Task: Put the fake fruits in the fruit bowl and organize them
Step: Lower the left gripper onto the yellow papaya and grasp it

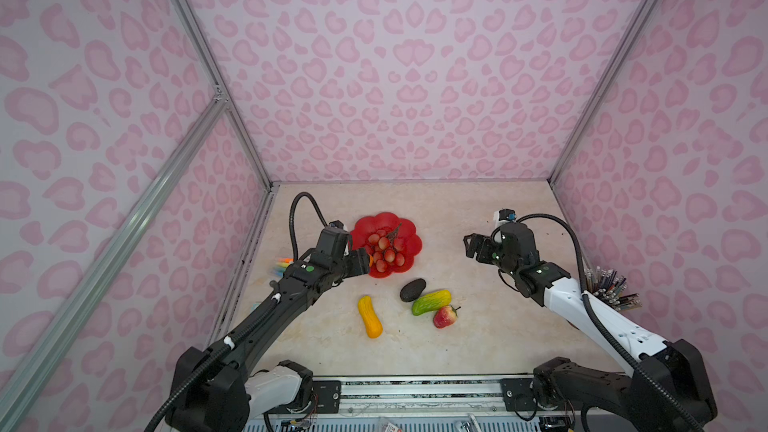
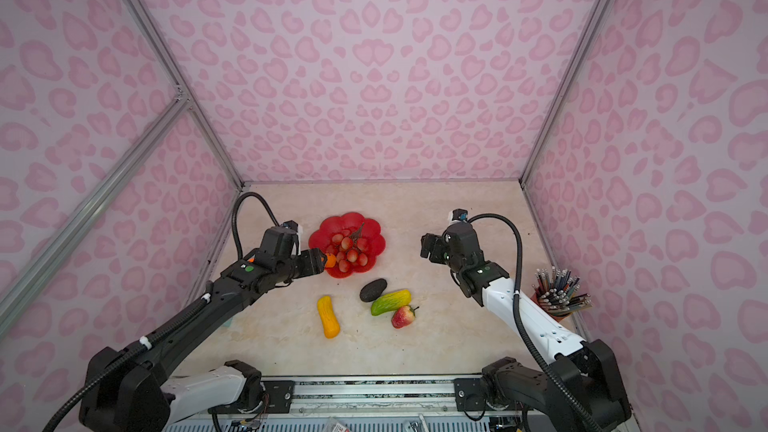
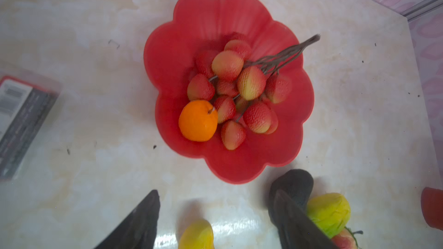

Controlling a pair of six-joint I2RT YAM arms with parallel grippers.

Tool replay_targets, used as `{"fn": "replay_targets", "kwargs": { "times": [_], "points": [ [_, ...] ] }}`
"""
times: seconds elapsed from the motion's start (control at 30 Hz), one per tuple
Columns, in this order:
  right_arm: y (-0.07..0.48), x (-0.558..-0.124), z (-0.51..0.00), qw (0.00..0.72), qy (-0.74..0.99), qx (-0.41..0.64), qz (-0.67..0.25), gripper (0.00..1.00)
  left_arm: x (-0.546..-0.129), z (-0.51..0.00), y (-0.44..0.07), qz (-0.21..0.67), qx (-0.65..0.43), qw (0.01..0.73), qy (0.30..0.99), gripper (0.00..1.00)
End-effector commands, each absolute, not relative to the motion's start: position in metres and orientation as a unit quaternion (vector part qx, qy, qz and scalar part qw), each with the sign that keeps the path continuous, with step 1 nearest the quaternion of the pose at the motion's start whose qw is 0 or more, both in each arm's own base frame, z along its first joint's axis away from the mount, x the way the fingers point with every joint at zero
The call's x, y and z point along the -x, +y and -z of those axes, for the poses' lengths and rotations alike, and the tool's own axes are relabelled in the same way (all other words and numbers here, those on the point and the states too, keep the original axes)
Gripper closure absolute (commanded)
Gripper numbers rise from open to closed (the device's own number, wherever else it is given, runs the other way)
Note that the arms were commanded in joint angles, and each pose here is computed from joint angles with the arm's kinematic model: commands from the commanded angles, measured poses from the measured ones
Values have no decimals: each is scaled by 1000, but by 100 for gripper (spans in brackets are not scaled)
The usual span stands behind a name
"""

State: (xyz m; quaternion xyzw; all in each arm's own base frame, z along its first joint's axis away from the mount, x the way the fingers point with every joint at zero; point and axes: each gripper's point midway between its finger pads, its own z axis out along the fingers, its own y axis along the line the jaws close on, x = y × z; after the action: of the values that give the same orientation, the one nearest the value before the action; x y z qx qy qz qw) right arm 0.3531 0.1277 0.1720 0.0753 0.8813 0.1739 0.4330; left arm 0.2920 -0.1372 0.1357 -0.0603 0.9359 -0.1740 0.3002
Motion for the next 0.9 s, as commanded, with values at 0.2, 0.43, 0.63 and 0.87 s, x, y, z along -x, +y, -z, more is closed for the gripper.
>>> {"fn": "replay_targets", "kwargs": {
  "times": [0.2, 0.43, 0.63, 0.87],
  "points": [
    [147, -373, -177, 428, 881, -53, -195, 5, -203, -68, -149, 188, 82, 206, 957, 23],
    [152, -373, -174, 425, 877, -62, -216, 5, -201, -52, -158, 173, 59, 191, 964, 21],
    [145, -366, -175, 428, 877, -68, -208, 5, -207, -32, -169, 166, 41, 170, 971, 30],
    [141, -362, -174, 429, 878, -69, -202, 5, -204, -23, -171, 170, 35, 163, 971, 54]
  ]
}}
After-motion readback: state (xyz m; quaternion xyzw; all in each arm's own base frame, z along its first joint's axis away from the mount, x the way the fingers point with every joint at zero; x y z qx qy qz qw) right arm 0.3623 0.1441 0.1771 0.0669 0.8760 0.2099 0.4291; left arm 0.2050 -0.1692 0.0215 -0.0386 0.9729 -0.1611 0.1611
